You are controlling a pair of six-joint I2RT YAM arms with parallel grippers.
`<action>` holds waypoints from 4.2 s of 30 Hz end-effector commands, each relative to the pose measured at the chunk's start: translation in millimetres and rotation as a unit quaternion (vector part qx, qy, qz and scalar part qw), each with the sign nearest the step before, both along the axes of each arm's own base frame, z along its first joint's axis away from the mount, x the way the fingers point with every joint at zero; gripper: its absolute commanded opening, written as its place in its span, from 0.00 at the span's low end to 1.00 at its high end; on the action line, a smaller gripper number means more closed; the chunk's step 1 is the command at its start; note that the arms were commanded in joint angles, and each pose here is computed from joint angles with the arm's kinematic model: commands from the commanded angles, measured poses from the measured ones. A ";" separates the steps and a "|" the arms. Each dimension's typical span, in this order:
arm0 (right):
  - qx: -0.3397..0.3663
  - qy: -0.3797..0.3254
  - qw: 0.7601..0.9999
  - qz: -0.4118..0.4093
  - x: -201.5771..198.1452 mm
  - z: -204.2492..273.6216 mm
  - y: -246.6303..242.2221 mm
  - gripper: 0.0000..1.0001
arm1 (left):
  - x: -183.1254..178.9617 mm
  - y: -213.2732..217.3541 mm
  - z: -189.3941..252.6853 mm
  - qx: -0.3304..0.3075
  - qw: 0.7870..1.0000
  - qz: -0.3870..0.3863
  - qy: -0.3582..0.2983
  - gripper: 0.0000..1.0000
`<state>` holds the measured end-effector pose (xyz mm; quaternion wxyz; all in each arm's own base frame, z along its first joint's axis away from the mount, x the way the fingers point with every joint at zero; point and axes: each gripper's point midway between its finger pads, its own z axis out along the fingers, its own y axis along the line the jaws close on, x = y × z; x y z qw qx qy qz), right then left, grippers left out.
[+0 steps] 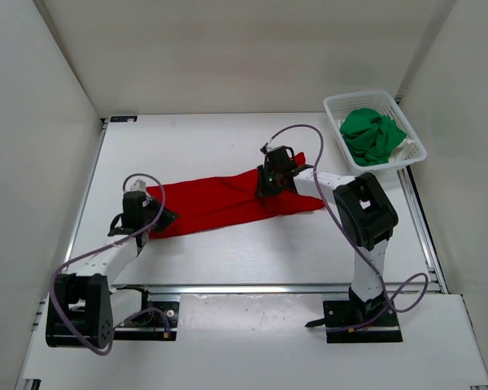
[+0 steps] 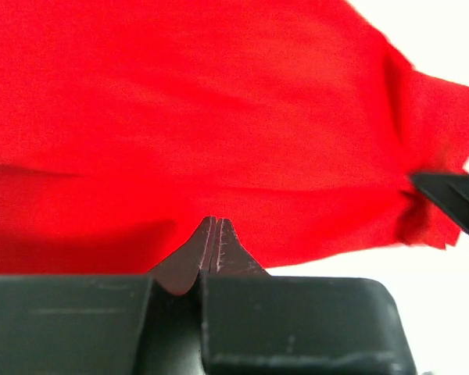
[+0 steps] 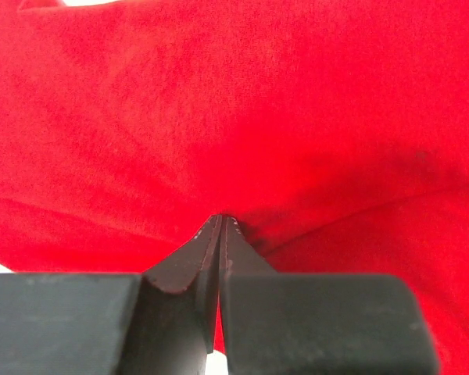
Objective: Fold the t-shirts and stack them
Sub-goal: Fold the other side of the tshirt into a rectangle, then rotate the tshirt 90 degrees, then grab the bottom of the folded rectangular tshirt with both arms
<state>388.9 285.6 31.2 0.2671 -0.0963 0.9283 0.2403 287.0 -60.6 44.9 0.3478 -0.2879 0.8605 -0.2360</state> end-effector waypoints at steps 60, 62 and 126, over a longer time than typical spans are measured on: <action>0.155 0.050 0.986 0.019 -75.8 -14.9 106.3 0.40 | -59.2 -65.7 31.0 0.002 0.982 -0.146 -0.119 0.28; 0.154 0.059 0.986 0.025 -75.2 -23.6 113.8 0.37 | -56.9 -65.2 34.2 0.006 0.982 -0.148 -0.119 0.28; 0.158 0.102 0.979 -0.079 -270.3 -7.7 -108.8 0.41 | -154.4 -186.7 -24.0 0.026 0.918 -0.396 0.010 0.00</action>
